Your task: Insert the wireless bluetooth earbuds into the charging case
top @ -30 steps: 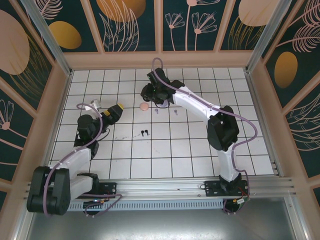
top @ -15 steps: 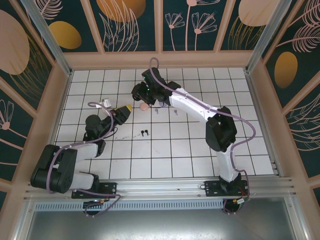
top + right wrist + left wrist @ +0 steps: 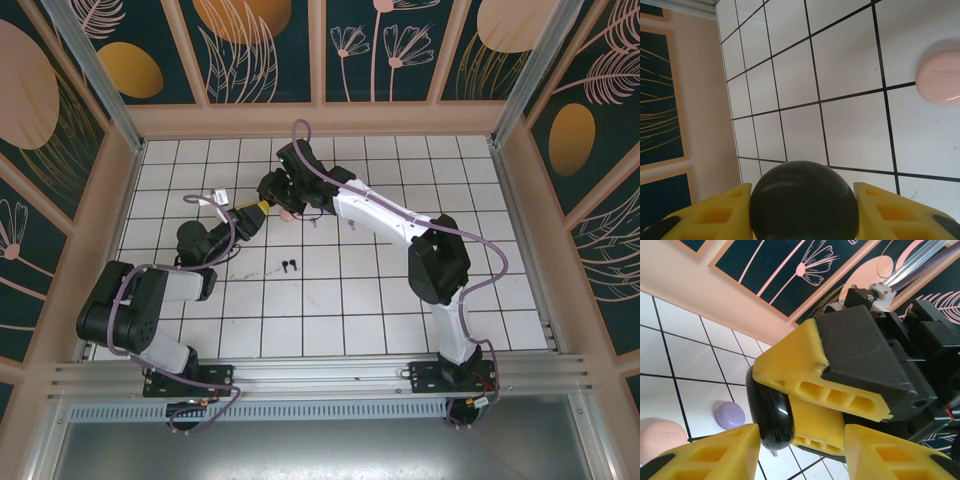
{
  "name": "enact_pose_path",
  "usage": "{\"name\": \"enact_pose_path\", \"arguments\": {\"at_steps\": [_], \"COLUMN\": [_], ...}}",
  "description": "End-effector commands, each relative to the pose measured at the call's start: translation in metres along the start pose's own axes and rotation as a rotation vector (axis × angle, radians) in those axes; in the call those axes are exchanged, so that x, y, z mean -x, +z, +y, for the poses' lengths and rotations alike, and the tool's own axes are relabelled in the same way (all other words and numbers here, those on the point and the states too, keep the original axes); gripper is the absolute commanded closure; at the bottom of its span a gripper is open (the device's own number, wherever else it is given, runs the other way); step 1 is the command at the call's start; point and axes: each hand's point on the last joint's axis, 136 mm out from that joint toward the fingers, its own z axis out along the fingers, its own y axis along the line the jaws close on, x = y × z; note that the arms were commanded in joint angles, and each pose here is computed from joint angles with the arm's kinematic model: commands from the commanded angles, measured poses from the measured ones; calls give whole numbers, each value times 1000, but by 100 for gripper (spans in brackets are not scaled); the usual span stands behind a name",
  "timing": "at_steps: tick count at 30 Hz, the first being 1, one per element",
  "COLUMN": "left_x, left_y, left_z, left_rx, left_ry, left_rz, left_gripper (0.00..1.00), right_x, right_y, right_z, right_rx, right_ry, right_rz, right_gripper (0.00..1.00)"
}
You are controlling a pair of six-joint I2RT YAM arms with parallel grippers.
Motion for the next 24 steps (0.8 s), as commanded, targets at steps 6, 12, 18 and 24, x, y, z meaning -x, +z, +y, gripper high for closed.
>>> {"name": "enact_pose_path", "arguments": {"at_steps": [6, 12, 18, 24], "left_x": [7, 8, 9, 11], "left_y": [10, 15, 17, 16], "left_z": [-13, -13, -13, -14], "left_rx": [-84, -98, -102, -110], "left_ry": [11, 3, -2, -1], "left_rz": [-25, -28, -34, -47], "left_gripper": [57, 59, 67, 69], "right_x": [-1, -2, -2, -6], "right_y": [1, 1, 1, 0], "right_z": [13, 14, 14, 15], "right_rx": [29, 28, 29, 32], "right_ry": [-4, -8, -10, -16], "right_rz": [-5, -4, -6, -1], "right_gripper": [64, 65, 65, 65]}}
